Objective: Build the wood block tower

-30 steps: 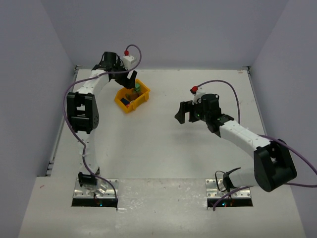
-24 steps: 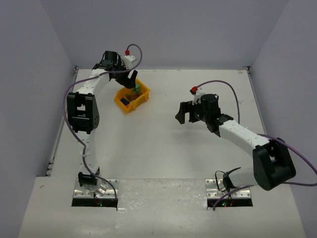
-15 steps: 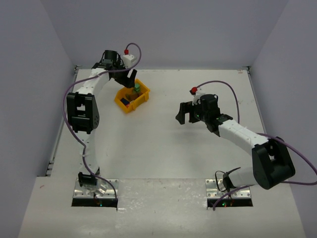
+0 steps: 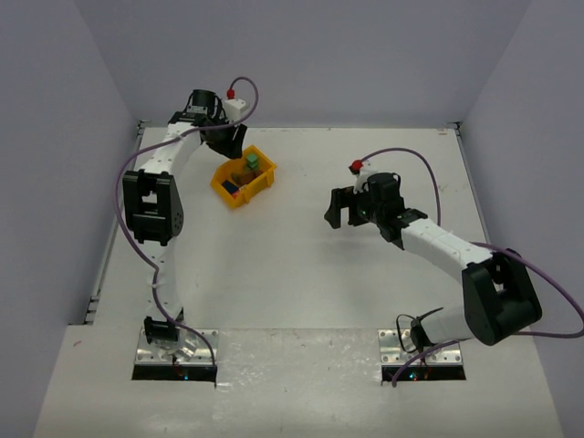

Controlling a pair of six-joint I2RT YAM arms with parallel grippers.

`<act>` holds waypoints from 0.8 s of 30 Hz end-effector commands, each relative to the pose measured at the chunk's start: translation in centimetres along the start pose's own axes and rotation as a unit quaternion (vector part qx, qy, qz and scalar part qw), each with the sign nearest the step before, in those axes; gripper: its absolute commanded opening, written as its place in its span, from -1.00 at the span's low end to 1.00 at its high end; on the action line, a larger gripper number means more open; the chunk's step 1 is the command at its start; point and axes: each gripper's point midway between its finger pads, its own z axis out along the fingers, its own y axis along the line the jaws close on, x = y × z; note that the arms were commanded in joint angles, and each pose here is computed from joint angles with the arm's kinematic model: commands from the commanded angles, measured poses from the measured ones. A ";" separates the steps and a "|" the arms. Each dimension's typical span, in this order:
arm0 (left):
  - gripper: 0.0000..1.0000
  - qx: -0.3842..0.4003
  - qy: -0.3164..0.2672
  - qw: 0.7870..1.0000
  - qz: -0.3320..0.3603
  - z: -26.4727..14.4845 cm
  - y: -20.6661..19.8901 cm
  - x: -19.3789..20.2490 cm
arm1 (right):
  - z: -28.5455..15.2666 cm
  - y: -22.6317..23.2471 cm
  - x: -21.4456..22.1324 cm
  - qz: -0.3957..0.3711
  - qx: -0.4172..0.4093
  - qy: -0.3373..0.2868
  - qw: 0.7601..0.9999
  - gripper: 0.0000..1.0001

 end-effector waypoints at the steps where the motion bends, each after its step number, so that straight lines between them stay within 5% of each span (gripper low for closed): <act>1: 0.03 -0.002 -0.002 1.000 0.009 -1.1 -0.8 -0.7 | 0.2 0.0 -2.8 -0.016 0.007 -0.030 0.999 0.97; 10: 0.11 -0.037 0.019 0.999 0.028 -0.9 -1.0 1.2 | 0.3 -0.6 -2.6 -0.016 0.021 -0.028 0.999 0.97; 18: -0.06 -0.042 0.032 0.998 0.017 0.6 -0.3 1.6 | 0.4 -0.6 -2.6 -0.019 0.022 -0.029 0.999 0.97; 24: 0.32 -0.089 0.036 0.995 0.001 1.2 1.5 1.4 | 0.6 -0.5 -2.5 -0.018 0.017 -0.024 0.999 0.97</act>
